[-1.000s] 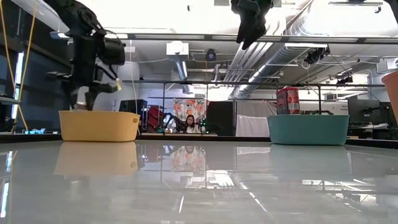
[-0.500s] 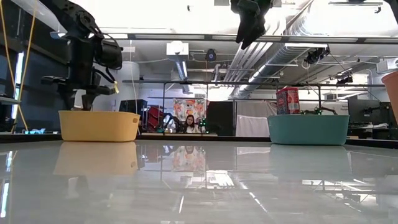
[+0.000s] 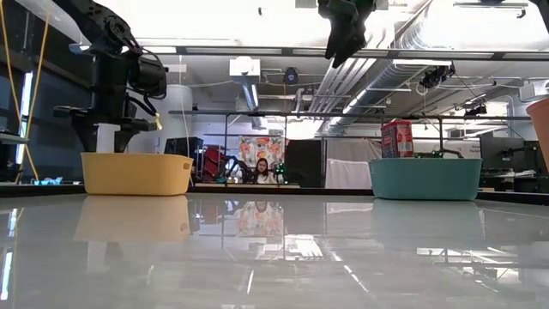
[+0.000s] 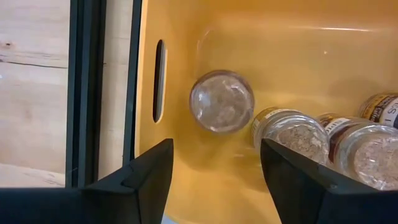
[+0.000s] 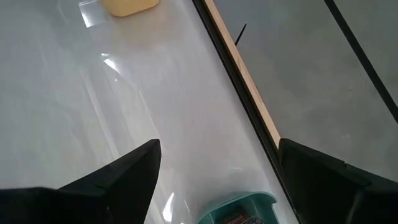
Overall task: Sort spices by type
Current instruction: Put the brown seasoning bottle into the yellow bin, then adjust the brown seasoning bottles in the yellow bin
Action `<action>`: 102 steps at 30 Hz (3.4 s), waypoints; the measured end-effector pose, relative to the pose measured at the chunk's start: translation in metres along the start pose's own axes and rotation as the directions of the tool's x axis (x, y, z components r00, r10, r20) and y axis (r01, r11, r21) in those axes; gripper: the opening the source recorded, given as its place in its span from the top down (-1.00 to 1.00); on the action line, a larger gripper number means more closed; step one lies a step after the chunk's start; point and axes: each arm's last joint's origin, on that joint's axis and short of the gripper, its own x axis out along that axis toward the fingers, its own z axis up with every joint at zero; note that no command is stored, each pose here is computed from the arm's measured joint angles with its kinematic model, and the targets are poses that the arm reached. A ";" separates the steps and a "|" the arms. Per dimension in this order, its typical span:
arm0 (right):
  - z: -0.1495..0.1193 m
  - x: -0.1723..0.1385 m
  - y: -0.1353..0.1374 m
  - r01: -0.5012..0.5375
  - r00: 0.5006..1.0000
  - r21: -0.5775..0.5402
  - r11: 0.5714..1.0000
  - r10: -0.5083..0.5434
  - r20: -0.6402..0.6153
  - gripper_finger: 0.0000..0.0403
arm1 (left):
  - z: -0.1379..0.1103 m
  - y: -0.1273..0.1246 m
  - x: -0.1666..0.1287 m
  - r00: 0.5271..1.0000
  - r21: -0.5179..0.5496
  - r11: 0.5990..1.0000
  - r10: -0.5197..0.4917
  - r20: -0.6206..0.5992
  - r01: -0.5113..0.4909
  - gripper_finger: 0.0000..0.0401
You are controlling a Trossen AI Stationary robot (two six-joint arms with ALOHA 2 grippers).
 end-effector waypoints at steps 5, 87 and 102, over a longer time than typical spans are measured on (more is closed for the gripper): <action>0.000 0.000 0.000 0.000 1.000 0.019 1.000 0.000 0.001 -0.59 | 0.000 0.000 0.000 1.000 0.000 1.000 0.000 0.000 0.000 -0.12; 0.004 0.000 -0.001 0.005 0.999 0.044 0.999 -0.007 0.038 -0.59 | 0.041 -0.047 0.008 0.994 0.026 0.998 -0.056 0.096 0.053 1.00; 0.004 0.000 -0.001 0.005 0.999 0.049 0.999 -0.007 0.038 -0.59 | 0.027 -0.092 0.016 0.971 0.014 0.982 -0.186 0.147 0.186 1.00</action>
